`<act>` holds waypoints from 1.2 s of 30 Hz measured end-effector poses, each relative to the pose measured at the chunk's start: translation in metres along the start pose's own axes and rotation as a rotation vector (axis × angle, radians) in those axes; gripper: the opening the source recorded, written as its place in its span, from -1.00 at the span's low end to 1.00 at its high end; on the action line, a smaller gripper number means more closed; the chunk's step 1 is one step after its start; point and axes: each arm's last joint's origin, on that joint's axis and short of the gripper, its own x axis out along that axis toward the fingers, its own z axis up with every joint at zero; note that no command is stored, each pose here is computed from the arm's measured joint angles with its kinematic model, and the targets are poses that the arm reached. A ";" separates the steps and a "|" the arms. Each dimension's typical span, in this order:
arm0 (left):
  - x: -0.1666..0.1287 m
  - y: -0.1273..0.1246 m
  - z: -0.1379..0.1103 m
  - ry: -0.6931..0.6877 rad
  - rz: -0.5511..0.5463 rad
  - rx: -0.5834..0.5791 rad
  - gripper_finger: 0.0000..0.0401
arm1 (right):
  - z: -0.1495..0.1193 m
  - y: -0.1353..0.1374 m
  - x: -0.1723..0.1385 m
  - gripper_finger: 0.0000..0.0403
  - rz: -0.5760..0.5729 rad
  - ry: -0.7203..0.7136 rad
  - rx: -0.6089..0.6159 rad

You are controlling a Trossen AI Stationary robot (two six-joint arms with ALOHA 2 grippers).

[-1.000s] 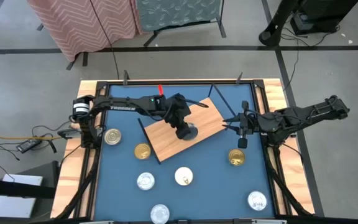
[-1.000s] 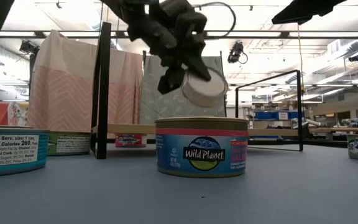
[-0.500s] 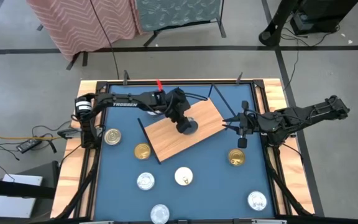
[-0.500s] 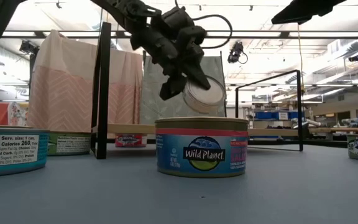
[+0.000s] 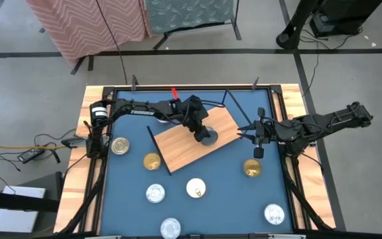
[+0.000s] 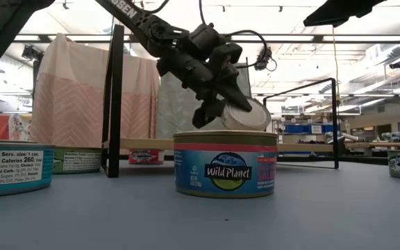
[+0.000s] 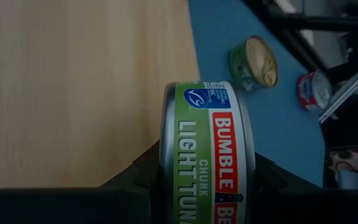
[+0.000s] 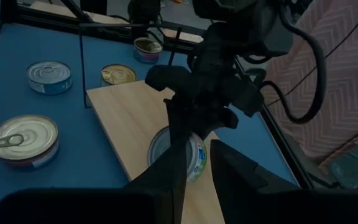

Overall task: Stack canned seafood by type on shelf
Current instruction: Put the green tuna can on the shelf

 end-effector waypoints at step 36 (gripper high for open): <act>-0.003 0.006 -0.001 -0.028 0.205 0.191 0.37 | 0.000 0.000 0.000 -0.57 0.001 0.002 -0.001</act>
